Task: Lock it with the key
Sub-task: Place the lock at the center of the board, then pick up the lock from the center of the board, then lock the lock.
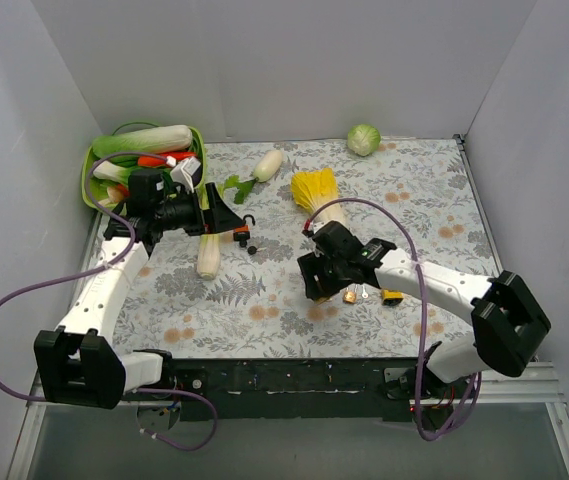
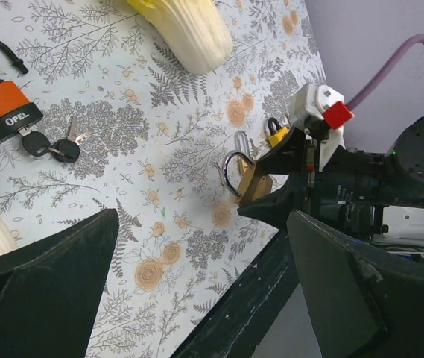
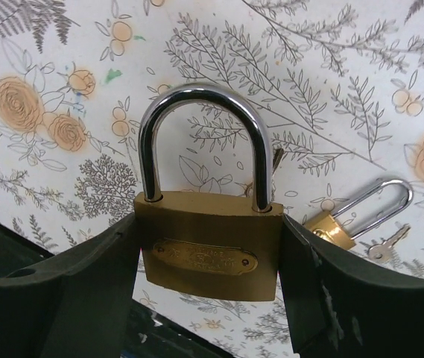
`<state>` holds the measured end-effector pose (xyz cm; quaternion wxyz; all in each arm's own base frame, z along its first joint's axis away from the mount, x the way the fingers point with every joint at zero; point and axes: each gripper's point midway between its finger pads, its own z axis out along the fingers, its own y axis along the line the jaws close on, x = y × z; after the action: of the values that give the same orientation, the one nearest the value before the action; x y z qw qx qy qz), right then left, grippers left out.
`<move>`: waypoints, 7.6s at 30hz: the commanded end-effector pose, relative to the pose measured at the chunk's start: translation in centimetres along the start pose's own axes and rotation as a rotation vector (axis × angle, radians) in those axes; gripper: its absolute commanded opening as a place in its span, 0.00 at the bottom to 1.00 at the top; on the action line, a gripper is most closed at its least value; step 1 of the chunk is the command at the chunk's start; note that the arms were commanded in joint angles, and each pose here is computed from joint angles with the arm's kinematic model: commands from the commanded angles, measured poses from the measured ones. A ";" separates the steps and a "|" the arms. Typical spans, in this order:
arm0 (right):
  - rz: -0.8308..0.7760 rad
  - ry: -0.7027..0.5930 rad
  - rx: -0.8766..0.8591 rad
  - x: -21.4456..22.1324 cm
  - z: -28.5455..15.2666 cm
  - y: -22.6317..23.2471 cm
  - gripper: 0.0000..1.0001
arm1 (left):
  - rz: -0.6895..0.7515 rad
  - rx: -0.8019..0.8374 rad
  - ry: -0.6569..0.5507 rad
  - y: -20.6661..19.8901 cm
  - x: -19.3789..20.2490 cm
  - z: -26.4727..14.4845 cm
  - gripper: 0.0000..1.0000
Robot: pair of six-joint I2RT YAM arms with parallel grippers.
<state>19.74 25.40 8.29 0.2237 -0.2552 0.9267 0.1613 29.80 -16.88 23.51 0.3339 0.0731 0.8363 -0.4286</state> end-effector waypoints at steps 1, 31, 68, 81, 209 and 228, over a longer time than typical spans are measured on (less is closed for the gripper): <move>0.200 -0.078 -0.007 -3.8 0.4 1.5 0.01 | 0.009 -0.034 -0.031 0.1 0.1 -1.0 0.98; 0.456 0.231 0.078 0.8 6.3 2.1 0.20 | -0.019 -0.086 -0.021 4.4 1.1 -1.0 0.98; 0.085 -0.283 -0.012 -13.4 -1.3 2.5 0.97 | 0.031 -0.285 0.035 9.8 -2.1 4.7 0.82; -0.052 -0.413 0.158 -14.6 -5.1 -2.8 0.98 | -0.034 -0.666 0.091 13.8 0.2 12.9 0.75; 0.183 -0.902 -0.193 -30.9 -9.0 2.6 0.01 | -0.571 -0.020 -0.403 -5.5 -13.3 4.9 0.98; -0.560 -0.768 -0.846 -18.3 -19.8 9.1 0.01 | 0.750 0.544 -0.063 -9.7 -0.7 -3.1 0.81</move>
<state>26.96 32.40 32.73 0.4614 -0.3758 0.6312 0.4974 30.02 -19.79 31.33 0.4515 0.2532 0.7106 -0.4765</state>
